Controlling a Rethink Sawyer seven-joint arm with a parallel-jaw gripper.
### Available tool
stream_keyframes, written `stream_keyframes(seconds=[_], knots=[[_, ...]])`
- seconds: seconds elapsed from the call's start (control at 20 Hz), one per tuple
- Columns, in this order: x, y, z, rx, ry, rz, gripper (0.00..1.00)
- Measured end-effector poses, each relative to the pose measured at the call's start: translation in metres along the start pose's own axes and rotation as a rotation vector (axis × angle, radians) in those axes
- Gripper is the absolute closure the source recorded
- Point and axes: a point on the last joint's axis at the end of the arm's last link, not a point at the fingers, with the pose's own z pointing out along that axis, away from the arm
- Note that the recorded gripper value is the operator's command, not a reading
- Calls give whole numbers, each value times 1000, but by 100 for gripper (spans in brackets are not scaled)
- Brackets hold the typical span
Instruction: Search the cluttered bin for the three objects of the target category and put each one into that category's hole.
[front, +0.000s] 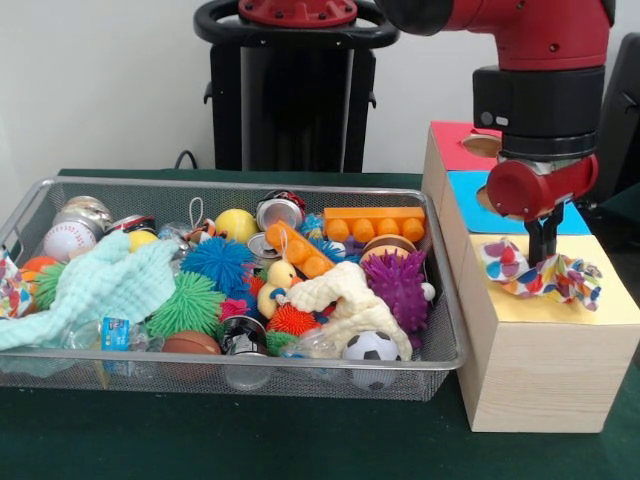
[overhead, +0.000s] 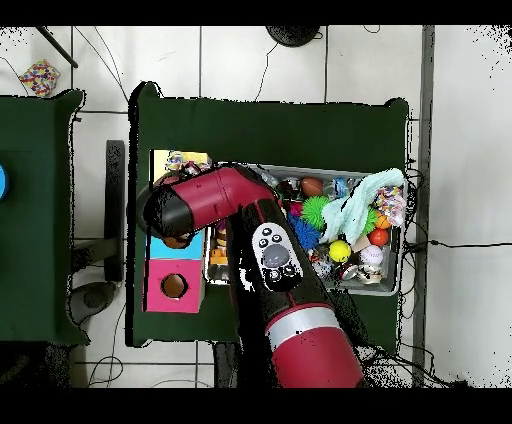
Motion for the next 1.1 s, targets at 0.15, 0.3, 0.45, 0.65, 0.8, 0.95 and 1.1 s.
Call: stream_keyframes(seconds=[0.15,0.3,0.45,0.65,0.8,0.95,1.1], knots=[[-2,-1,1,-8,28,4,100],[-5,-3,1,-21,48,21,100],[-7,-5,2,-40,63,49,100],[-9,-9,2,-69,84,91,100],[-9,-13,2,-94,94,131,100],[-8,-18,3,-117,96,174,100],[-6,-23,2,-140,99,216,100]])
